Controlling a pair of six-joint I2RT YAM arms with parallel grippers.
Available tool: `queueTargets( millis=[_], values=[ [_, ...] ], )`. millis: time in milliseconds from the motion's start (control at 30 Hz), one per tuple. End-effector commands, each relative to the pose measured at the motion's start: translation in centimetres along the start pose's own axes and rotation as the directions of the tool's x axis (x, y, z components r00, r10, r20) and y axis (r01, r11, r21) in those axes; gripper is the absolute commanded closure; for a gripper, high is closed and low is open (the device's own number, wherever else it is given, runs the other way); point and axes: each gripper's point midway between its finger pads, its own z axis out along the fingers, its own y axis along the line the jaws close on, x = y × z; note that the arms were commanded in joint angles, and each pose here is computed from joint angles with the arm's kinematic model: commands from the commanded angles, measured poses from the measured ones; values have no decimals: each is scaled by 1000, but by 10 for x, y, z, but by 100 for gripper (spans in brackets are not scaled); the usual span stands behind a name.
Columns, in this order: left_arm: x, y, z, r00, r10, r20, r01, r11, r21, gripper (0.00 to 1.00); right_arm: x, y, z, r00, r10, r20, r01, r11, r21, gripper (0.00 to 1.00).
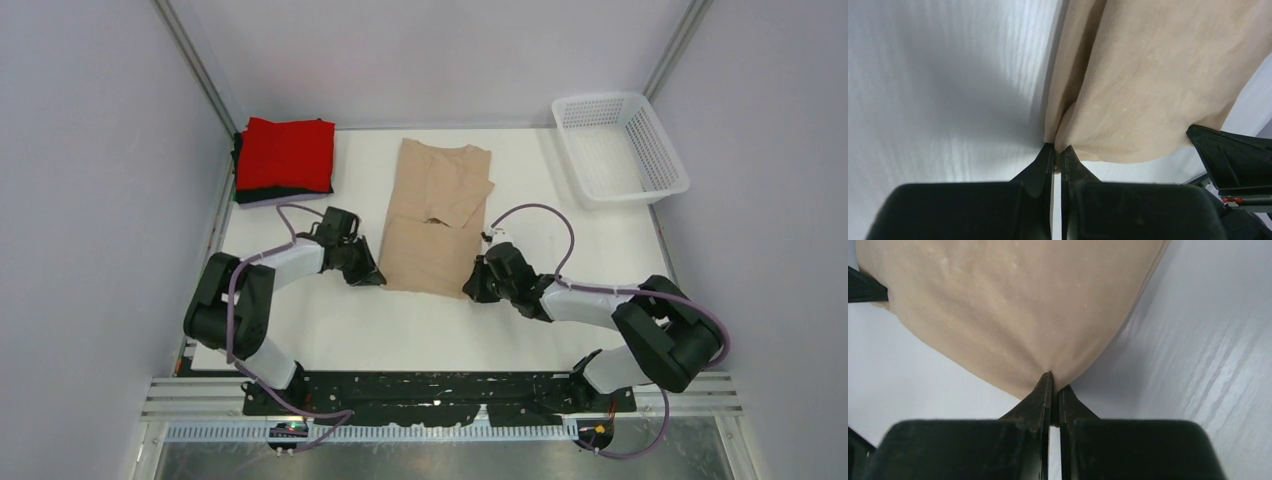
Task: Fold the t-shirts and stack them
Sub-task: Grab one side of the 2/3 rectangular tshirt with both arms, then fold the long partially folded tshirt into a neat square
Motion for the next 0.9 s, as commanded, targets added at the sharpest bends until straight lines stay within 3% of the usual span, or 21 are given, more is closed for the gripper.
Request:
queueTargets(
  millis=[0, 133, 333, 567, 867],
  values=[
    [28, 25, -24, 1000, 17, 19, -15, 997, -70, 100, 36, 13, -29, 989, -39, -140, 31, 998, -59, 95],
    [64, 32, -50, 998, 58, 32, -56, 997, -54, 100, 55, 34, -67, 969, -143, -200, 110, 980, -166, 95],
    [97, 29, -111, 979, 119, 166, -118, 993, -11, 100, 61, 96, -130, 949, -229, -218, 104, 878, -466, 95],
    [85, -2, -170, 908, 82, 410, -165, 971, 171, 100, 33, 117, -160, 976, -172, -135, 69, 828, -556, 95],
    [35, -25, -196, 844, 64, 532, -136, 986, 97, 100, -24, 102, -151, 993, -52, -108, -14, 847, -532, 95]
  ],
)
